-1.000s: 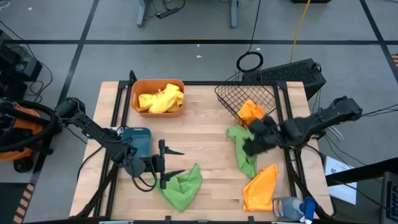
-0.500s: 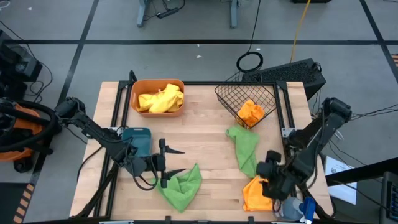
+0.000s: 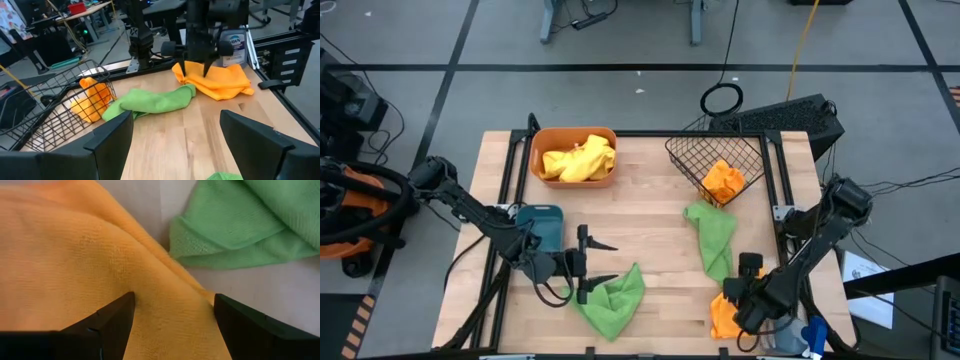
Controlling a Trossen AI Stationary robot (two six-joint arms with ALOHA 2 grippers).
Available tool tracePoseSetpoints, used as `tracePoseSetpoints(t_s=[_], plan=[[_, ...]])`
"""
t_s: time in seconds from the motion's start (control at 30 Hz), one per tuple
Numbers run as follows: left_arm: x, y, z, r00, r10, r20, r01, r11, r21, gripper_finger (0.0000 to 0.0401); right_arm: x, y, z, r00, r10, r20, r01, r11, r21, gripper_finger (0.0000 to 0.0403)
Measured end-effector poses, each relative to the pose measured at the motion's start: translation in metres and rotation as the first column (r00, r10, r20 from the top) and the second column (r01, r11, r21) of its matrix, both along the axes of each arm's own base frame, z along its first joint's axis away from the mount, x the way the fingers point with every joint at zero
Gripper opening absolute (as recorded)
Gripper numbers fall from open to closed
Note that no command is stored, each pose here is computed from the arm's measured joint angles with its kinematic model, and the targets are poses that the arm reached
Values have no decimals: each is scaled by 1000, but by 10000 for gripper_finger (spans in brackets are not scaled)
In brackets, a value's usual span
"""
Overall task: Sort microfiber towel by color & place in baskets
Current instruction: Put the orange microfiber towel into the metal wire basket
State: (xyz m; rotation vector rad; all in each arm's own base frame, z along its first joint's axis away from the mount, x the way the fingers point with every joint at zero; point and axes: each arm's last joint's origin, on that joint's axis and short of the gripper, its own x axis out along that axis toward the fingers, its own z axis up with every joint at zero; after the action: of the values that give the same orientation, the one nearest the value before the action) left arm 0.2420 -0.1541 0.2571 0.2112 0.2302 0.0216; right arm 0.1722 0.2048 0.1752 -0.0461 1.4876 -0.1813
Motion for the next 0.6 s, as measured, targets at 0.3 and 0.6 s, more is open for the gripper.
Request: tracePoseSetpoints(t_s=[0.3,0.6], plan=[[0,0,-1,1000,-4,-6,4,1000,3,303,14,1,-27,991,47,-129,-45,999,15,237],[0,0,-1,1000,-4,-13,4,1000,7,303,20,5,-38,986,92,-135,-88,995,40,147]])
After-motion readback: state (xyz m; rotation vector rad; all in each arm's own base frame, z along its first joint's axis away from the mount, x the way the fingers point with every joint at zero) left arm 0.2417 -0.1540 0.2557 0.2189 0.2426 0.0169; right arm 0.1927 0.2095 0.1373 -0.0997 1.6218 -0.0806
